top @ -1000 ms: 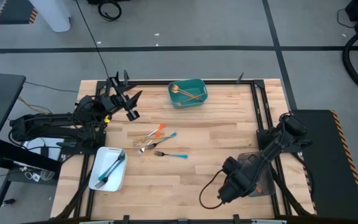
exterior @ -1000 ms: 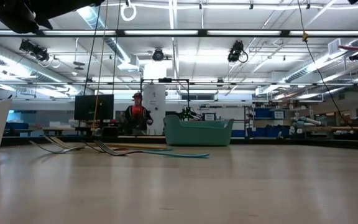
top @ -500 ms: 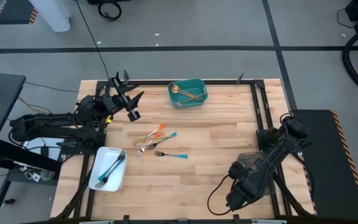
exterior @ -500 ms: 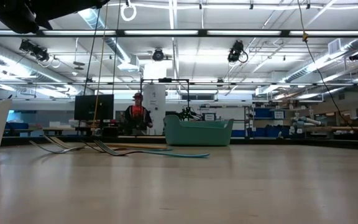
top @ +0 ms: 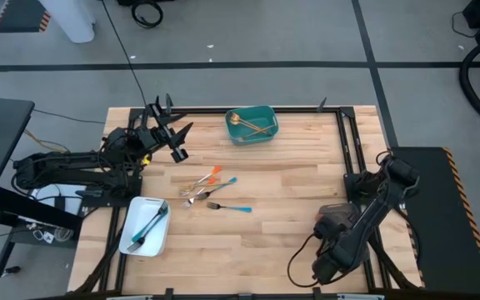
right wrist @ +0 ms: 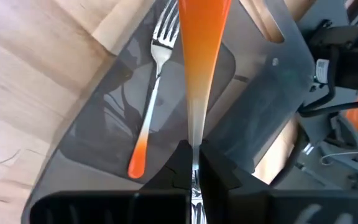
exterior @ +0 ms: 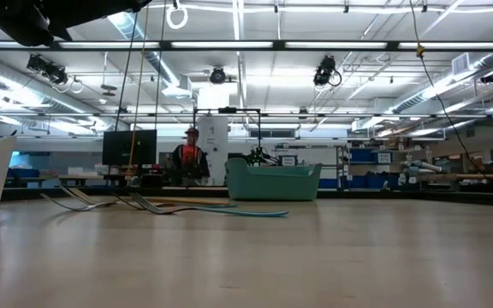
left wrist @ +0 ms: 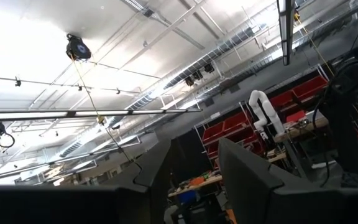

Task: Sort silverware by color (type)
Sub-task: Put the orange fork into the black bin, then put the gold fork into the blue bin

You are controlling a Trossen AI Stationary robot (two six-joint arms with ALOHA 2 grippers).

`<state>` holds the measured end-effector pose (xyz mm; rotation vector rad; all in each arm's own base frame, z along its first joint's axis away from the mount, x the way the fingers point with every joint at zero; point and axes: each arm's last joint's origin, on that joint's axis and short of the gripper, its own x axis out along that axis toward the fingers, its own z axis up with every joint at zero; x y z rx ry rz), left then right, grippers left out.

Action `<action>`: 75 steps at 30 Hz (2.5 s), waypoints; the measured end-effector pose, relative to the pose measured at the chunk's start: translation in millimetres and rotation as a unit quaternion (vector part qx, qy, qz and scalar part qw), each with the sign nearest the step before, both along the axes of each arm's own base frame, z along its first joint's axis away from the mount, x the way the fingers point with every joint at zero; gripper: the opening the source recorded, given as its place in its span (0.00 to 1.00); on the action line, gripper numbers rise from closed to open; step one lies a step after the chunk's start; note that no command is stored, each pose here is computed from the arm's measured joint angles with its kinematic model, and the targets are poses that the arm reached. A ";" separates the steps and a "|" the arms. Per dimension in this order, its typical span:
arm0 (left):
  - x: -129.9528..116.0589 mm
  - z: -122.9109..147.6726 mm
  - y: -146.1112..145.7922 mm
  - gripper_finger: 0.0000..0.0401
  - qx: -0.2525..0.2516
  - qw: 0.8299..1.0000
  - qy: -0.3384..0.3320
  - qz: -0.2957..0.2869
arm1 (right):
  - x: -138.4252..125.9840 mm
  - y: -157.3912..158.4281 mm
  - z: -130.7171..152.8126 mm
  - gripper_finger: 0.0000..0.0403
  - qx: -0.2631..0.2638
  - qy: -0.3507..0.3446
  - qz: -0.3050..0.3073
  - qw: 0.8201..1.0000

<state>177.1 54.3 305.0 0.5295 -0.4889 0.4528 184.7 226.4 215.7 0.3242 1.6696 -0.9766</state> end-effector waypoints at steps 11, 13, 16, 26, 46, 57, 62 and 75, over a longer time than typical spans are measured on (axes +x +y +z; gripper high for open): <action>0.0 0.0 0.0 0.35 0.000 1.000 0.000 0.000 | -15.8 -13.4 -11.8 0.04 0.019 -0.029 -0.034 0.999; 0.0 0.0 0.0 0.35 0.000 1.000 0.000 0.000 | -18.3 -16.4 -15.8 0.04 0.022 -0.034 -0.040 0.998; 0.0 0.1 0.0 0.35 0.000 1.000 0.000 0.000 | -21.0 -22.0 -21.2 0.04 0.022 -0.039 -0.055 0.997; 1.3 -2.0 -0.4 0.35 -0.021 0.999 0.005 -0.023 | -25.3 -27.6 -37.7 0.04 0.045 -0.050 -0.068 0.995; 24.7 7.8 1.7 0.35 -0.088 0.974 0.194 -0.073 | -24.0 -32.0 -59.1 0.07 0.094 -0.045 -0.074 0.992; 27.1 9.4 -9.5 0.35 -0.072 0.974 0.191 -0.101 | -23.2 -33.1 -57.7 0.26 0.114 -0.026 -0.073 0.990; 27.1 8.9 -9.1 0.35 -0.092 0.972 0.188 -0.102 | -21.0 -39.7 -44.5 0.29 0.140 -0.040 -0.079 0.986; 28.1 -2.5 -7.9 0.35 -0.124 0.959 0.238 -0.090 | -25.5 -60.7 -10.1 0.28 0.165 -0.085 -0.093 0.978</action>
